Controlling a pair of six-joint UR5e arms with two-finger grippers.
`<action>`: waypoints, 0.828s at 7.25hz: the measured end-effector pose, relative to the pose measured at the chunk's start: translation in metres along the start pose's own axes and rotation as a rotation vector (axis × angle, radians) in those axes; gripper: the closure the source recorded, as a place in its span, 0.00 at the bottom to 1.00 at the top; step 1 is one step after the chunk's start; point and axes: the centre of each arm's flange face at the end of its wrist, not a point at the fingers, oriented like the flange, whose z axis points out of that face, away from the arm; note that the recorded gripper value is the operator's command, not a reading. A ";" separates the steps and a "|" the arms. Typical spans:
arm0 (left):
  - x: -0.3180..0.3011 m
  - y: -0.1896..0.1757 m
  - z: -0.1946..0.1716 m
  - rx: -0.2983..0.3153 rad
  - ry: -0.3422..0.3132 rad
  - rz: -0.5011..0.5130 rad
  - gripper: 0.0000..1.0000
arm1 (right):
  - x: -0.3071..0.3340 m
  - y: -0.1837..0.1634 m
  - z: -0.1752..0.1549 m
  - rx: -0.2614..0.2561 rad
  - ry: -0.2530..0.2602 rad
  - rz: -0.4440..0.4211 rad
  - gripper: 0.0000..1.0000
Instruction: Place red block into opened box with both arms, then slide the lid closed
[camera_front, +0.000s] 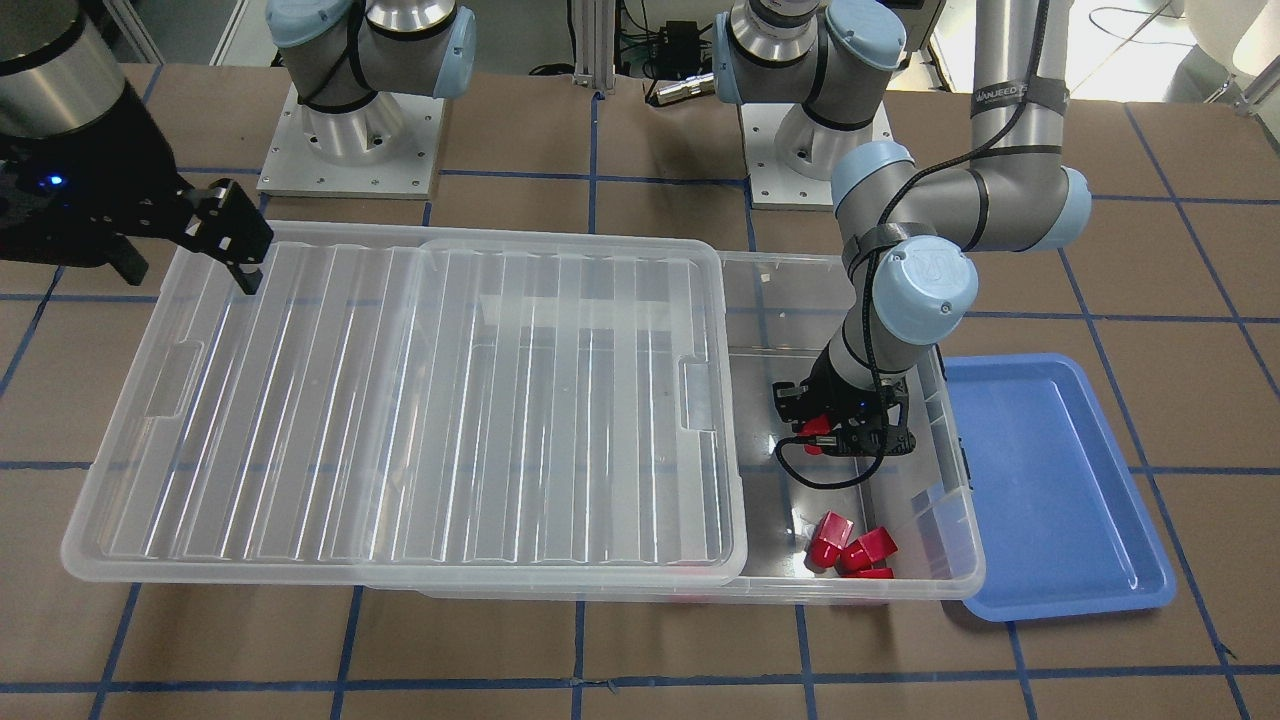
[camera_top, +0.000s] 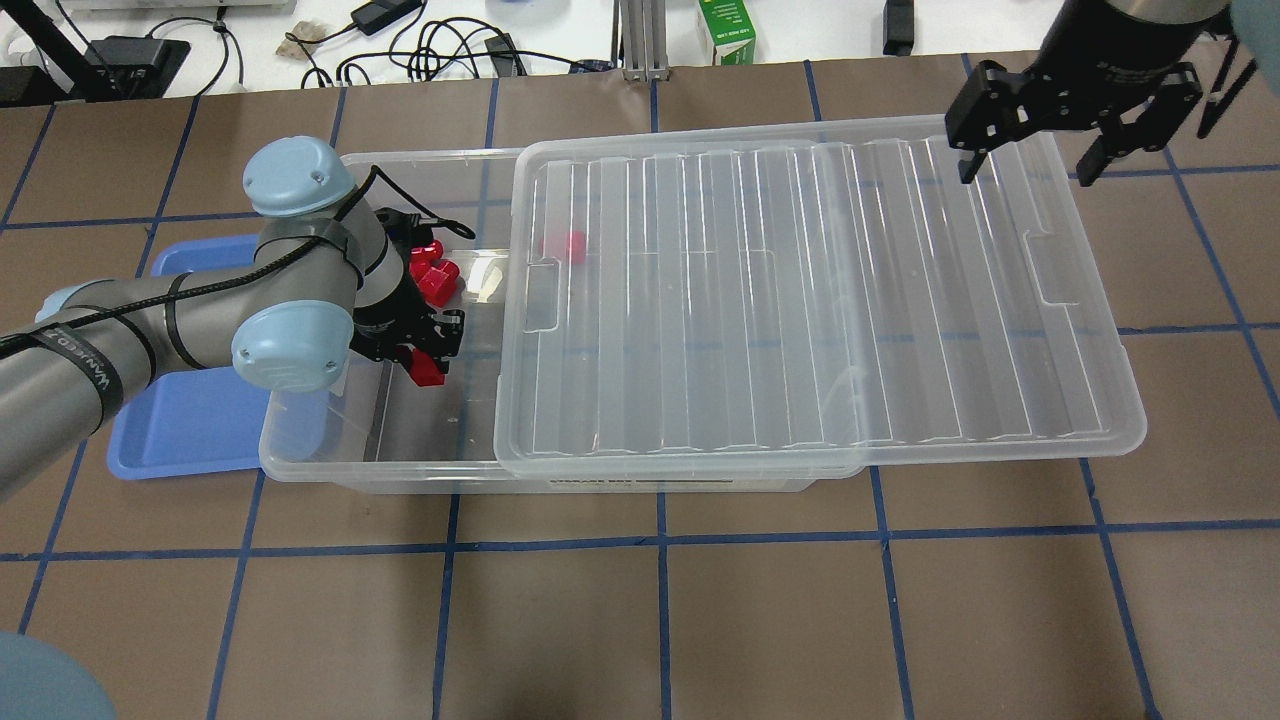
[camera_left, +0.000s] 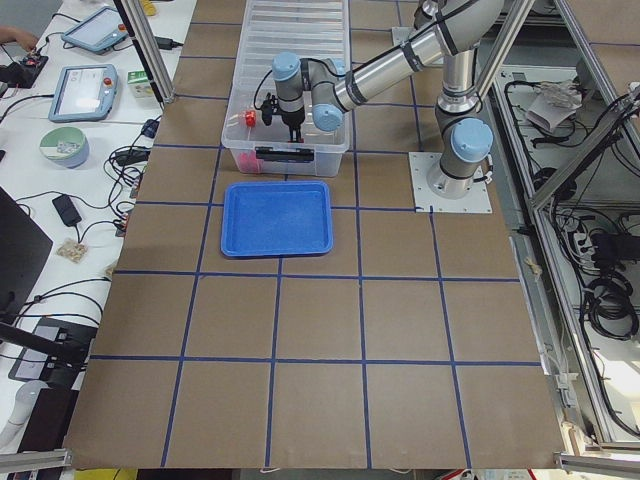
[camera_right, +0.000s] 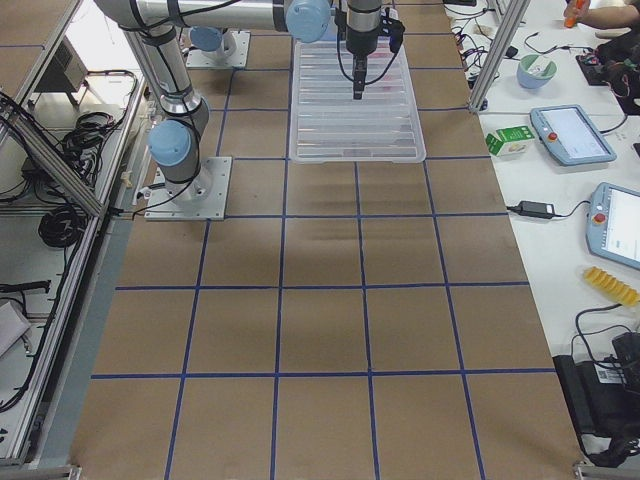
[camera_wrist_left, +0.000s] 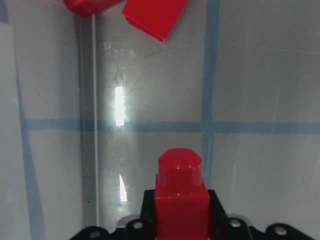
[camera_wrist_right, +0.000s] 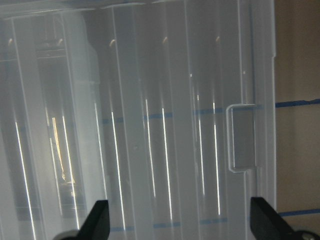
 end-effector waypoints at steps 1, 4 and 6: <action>-0.001 -0.001 -0.004 0.018 -0.003 0.001 0.00 | 0.047 -0.006 0.005 -0.012 0.000 -0.018 0.00; 0.003 -0.018 -0.095 0.065 -0.007 0.004 0.00 | 0.170 -0.027 0.057 -0.092 0.041 -0.012 0.00; 0.017 -0.012 -0.193 0.082 -0.009 0.024 0.00 | 0.195 -0.035 0.089 -0.145 0.054 -0.003 0.00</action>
